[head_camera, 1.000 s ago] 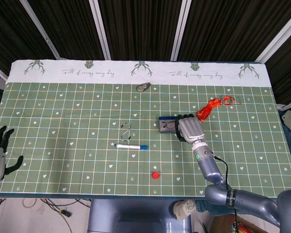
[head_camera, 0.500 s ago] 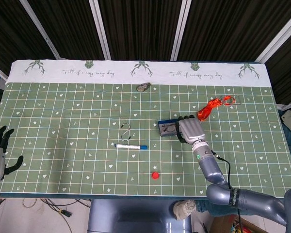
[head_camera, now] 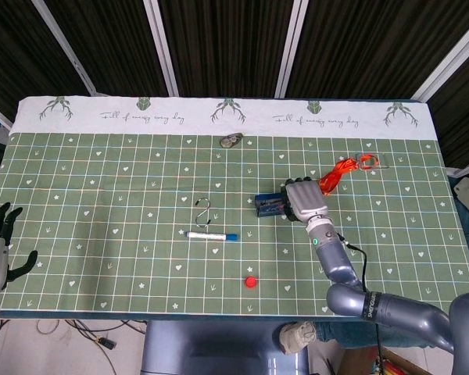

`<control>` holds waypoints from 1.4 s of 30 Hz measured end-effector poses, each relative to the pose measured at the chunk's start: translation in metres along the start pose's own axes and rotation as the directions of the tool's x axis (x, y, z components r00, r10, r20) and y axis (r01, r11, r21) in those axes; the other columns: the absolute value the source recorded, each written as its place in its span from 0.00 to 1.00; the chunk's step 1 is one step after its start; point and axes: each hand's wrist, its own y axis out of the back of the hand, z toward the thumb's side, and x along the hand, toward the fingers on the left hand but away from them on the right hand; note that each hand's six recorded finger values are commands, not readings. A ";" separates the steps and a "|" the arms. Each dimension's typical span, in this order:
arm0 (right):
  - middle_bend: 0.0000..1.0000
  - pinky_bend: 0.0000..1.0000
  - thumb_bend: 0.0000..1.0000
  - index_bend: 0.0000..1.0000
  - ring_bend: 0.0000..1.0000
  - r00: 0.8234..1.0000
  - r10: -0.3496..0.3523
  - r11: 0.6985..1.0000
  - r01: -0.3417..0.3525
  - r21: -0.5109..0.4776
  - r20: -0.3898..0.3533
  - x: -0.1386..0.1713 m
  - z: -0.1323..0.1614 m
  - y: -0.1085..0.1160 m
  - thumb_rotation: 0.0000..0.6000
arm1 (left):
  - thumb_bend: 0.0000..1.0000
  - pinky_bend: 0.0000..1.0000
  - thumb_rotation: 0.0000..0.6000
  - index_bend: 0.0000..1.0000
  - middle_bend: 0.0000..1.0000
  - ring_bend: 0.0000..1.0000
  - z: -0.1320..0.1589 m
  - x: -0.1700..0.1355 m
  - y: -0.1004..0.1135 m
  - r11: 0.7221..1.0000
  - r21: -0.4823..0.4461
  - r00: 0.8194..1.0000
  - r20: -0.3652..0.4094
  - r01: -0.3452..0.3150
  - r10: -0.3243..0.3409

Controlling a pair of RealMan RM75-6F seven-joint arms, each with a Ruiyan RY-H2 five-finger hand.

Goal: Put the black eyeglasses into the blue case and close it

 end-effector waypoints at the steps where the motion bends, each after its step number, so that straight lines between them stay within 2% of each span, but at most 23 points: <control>1: 0.32 0.25 0.55 0.71 0.31 1.000 -0.002 1.000 0.002 -0.001 0.003 -0.002 0.000 0.001 1.00 | 0.31 0.00 1.00 0.09 0.00 0.00 0.000 0.000 0.000 1.000 -0.001 1.000 0.000 0.000 0.000; 25: 0.31 0.25 0.55 0.70 0.31 0.999 0.039 0.999 -0.039 0.022 0.026 -0.033 0.008 0.001 1.00 | 0.31 0.00 1.00 0.09 0.00 0.00 0.000 0.000 0.000 1.000 -0.006 1.000 0.000 0.002 -0.002; 30: 0.30 0.25 0.55 0.53 0.30 0.999 0.047 0.999 -0.048 0.007 0.025 -0.036 0.010 0.001 1.00 | 0.31 0.00 1.00 0.09 0.00 0.00 0.000 0.000 0.000 1.000 -0.006 1.000 0.000 0.002 -0.002; 34: 0.29 0.24 0.55 0.45 0.29 0.998 0.062 0.998 -0.062 -0.005 0.030 -0.040 0.011 -0.001 1.00 | 0.31 0.00 1.00 0.09 0.00 0.00 0.000 0.000 0.001 1.000 -0.006 1.000 0.001 0.003 -0.003; 37: 0.27 0.24 0.54 0.32 0.29 0.997 0.077 0.997 -0.077 -0.007 0.027 -0.043 0.013 -0.003 1.00 | 0.31 0.00 1.00 0.09 0.00 0.00 0.000 0.000 0.001 1.000 -0.006 1.000 0.002 0.003 -0.003; 39: 0.26 0.24 0.55 0.20 0.28 0.996 0.089 0.996 -0.088 -0.011 0.027 -0.044 0.013 -0.005 1.00 | 0.31 0.00 1.00 0.09 0.00 0.00 0.000 0.000 0.001 1.000 -0.005 1.000 0.002 0.003 -0.003; 42: 0.25 0.24 0.54 0.12 0.28 0.995 0.094 0.996 -0.093 -0.011 0.030 -0.048 0.014 -0.005 1.00 | 0.31 0.00 1.00 0.09 0.00 0.00 0.000 0.000 0.001 1.000 -0.005 1.000 0.003 0.004 -0.004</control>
